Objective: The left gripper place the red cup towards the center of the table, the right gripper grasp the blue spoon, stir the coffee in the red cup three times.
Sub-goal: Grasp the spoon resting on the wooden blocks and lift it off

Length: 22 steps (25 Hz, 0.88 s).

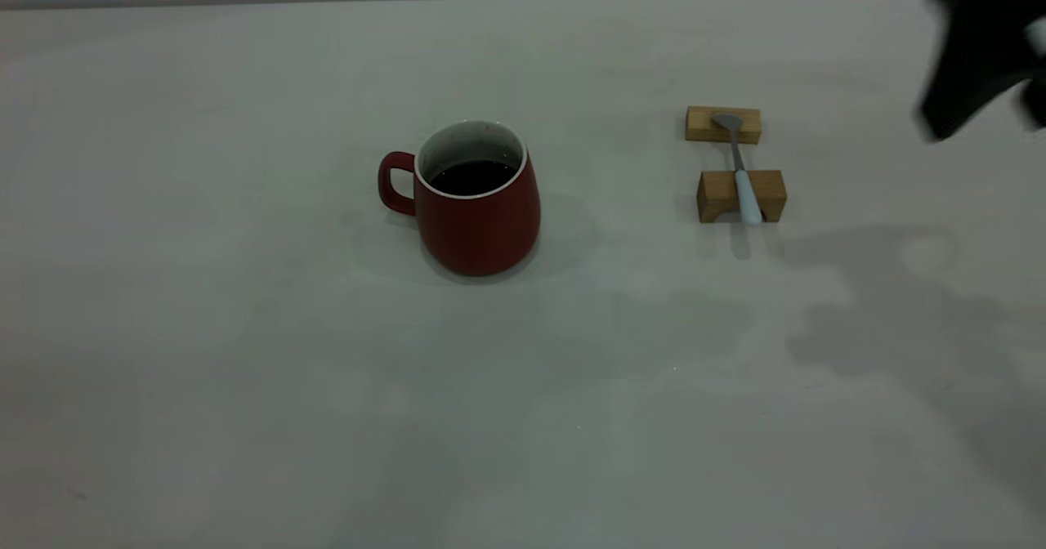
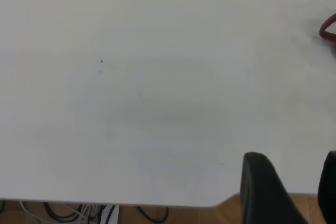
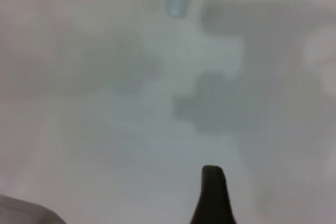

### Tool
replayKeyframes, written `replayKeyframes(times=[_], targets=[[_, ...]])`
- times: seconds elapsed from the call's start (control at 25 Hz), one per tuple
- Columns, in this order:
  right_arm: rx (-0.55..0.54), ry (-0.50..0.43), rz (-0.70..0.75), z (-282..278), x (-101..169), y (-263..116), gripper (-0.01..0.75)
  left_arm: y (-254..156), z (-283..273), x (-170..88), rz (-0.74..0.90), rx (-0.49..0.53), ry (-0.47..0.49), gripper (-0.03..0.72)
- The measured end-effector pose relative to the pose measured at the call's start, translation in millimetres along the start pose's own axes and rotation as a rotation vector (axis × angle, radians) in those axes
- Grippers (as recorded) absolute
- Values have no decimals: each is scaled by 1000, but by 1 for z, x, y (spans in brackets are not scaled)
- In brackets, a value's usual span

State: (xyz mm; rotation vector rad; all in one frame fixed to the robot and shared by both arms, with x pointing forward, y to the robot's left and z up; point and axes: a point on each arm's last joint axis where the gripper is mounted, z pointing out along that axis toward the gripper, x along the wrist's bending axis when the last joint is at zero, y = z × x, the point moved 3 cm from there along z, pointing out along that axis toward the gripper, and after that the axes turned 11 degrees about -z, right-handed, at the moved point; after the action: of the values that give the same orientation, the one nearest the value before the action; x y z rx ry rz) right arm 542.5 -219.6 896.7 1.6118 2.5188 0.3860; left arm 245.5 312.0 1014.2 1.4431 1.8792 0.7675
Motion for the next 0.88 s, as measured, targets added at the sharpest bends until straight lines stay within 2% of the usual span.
replayKeyframes(times=[0.24, 0.48, 0.88], targets=[[80, 38, -19, 55, 24, 21, 646, 0, 0, 0, 0, 0, 0, 335], [118, 46, -13, 94, 25, 37, 646, 0, 0, 0, 0, 0, 0, 334], [106, 45, -16, 121, 22, 58, 646, 0, 0, 0, 0, 0, 0, 334]])
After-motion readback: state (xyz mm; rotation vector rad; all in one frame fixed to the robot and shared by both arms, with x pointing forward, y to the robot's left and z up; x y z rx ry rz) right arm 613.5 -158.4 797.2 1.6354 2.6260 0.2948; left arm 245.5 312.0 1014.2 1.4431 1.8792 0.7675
